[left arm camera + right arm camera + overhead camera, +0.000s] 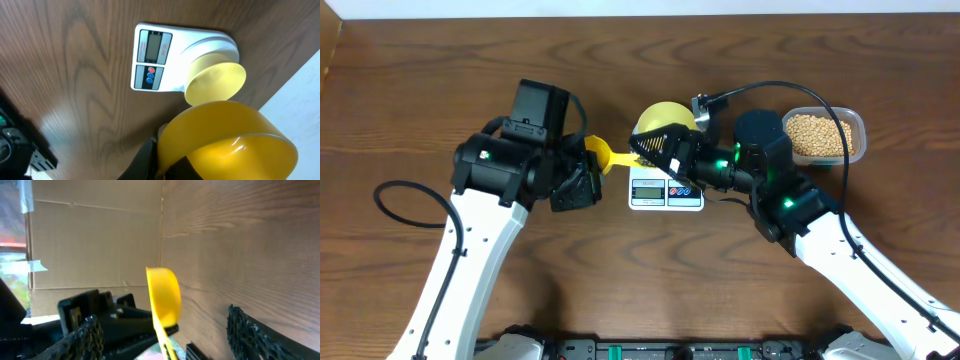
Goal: Scoop item into bowl and weigh 50g on scale
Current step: 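Grasp the scoop handle with the right gripper from the left gripper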
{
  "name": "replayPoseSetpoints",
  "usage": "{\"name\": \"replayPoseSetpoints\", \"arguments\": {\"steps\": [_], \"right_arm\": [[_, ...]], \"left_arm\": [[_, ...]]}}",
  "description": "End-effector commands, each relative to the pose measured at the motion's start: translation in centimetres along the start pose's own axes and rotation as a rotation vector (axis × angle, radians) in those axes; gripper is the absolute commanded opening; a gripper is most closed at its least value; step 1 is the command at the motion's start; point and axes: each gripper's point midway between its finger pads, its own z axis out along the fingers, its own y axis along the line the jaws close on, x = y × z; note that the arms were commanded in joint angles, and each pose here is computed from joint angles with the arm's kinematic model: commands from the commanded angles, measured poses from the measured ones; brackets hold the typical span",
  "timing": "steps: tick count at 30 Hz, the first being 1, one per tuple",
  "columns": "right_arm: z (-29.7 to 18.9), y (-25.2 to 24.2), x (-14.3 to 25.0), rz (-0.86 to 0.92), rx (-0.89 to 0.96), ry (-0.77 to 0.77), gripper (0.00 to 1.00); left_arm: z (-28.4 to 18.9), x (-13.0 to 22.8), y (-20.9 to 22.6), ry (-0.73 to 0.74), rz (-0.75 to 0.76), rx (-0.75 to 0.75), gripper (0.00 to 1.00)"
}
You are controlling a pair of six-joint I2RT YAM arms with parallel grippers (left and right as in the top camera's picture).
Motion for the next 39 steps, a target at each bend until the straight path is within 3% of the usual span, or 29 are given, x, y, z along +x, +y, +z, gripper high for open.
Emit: {"name": "replayPoseSetpoints", "arguments": {"steps": [1,9,21,31,39], "right_arm": [[0.2,1.2,-0.6,-0.022,-0.027,-0.027,0.78],[0.1,1.3,-1.3,-0.029,-0.026,-0.068,0.78],[0.2,1.3,-1.3,-0.008,-0.025,-0.07,0.66],[0.7,1.4,-0.8,-0.014,-0.014,-0.085,0.61],[0.7,1.2,-0.9,-0.011,-0.005,-0.091,0.43]], "left_arm": [[0.2,0.3,0.1,-0.004,-0.077,-0.006,0.07],[0.4,0.6,-0.6,0.009,-0.108,0.017,0.07],[2.2,0.7,-1.1,0.008,-0.118,-0.024,0.07],[2.5,1.0,-1.2,0.026,-0.118,-0.033,0.08],[2.5,1.1,-1.1,0.032,-0.118,-0.036,0.07]]}}
